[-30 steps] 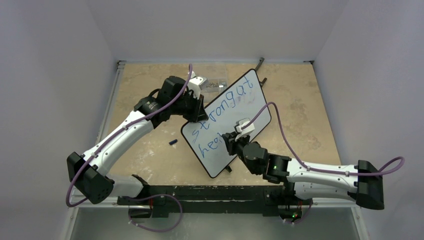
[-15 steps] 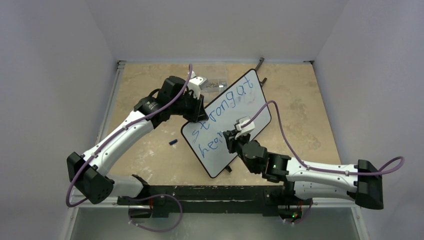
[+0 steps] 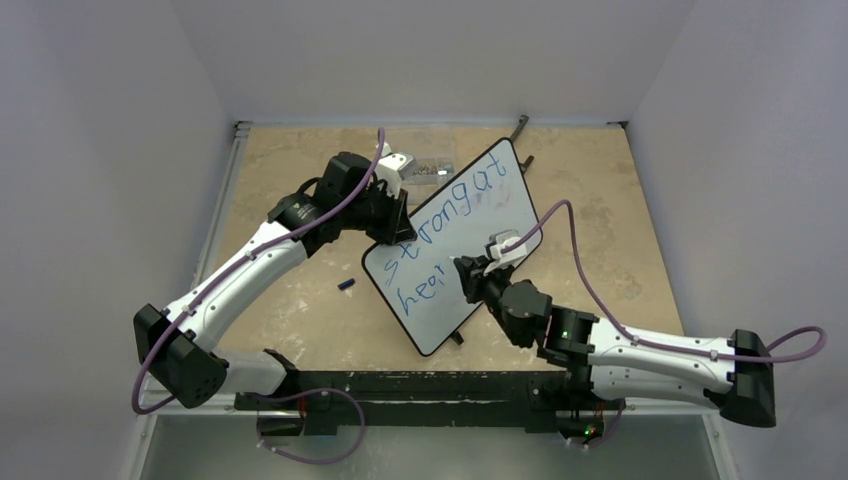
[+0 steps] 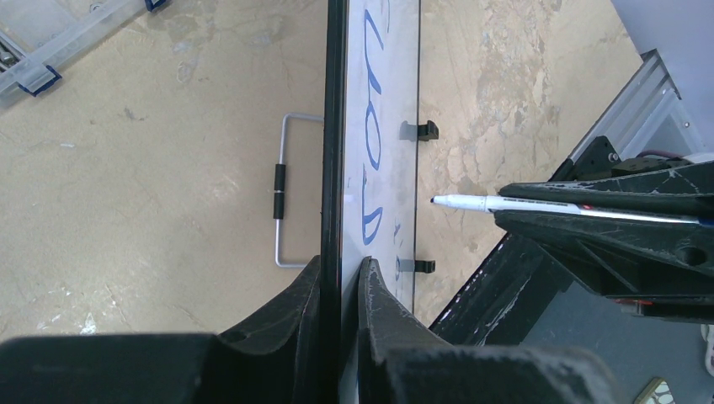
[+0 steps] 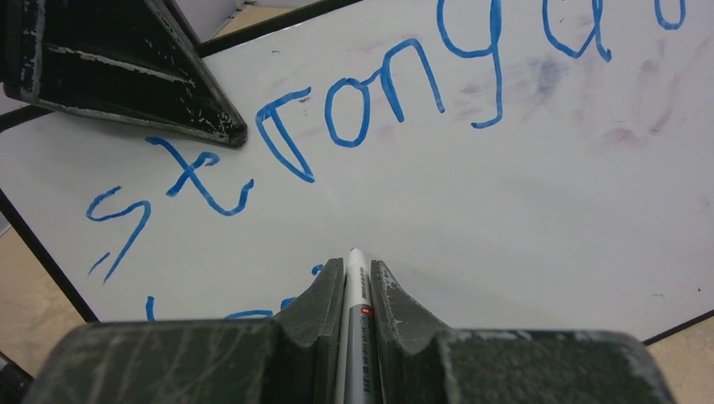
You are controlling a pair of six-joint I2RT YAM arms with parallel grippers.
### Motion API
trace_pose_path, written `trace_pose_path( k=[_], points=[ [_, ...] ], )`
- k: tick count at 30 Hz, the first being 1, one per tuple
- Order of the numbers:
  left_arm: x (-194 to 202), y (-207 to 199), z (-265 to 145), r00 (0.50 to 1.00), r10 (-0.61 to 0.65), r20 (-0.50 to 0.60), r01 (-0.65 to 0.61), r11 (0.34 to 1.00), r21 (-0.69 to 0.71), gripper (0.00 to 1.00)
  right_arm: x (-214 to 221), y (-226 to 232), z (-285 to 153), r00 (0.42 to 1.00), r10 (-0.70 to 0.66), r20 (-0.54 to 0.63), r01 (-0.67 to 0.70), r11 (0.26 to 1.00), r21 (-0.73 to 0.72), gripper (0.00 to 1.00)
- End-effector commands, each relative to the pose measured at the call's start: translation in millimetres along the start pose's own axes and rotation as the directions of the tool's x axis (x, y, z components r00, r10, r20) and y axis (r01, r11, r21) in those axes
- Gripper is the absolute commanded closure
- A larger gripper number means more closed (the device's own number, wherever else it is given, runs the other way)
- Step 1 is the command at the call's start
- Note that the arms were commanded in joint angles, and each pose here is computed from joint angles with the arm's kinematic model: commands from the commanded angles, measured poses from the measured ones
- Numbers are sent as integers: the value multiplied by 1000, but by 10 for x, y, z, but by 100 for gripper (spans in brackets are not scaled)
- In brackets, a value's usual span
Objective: Write a sentence on the whiteboard
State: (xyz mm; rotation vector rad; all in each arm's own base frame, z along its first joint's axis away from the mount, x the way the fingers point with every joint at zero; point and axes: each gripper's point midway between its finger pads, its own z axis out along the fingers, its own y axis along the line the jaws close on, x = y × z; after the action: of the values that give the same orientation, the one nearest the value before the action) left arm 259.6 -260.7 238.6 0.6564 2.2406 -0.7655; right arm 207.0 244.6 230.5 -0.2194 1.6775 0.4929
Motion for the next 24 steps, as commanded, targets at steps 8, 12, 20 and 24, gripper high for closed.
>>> trace_pose_path(
  k=[8, 12, 20, 24],
  points=[
    [296, 600, -56, 987, 99, -123, -127, 960, -248, 100, 11, 61, 150, 1000, 14, 13, -14, 1000, 16, 100],
    [295, 597, -57, 987, 100, -123, -128, 961, -246, 100, 34, 53, 183, 1000, 9, 9, -10, 1000, 17, 100],
    [293, 601, -59, 987, 101, -121, -129, 960, -248, 100, 93, 10, 222, 1000, 12, -1, -12, 1000, 22, 100],
    [297, 600, -53, 987, 101, -122, -129, 960, -247, 100, 118, -29, 230, 1000, 9, -5, -9, 1000, 30, 100]
  ],
)
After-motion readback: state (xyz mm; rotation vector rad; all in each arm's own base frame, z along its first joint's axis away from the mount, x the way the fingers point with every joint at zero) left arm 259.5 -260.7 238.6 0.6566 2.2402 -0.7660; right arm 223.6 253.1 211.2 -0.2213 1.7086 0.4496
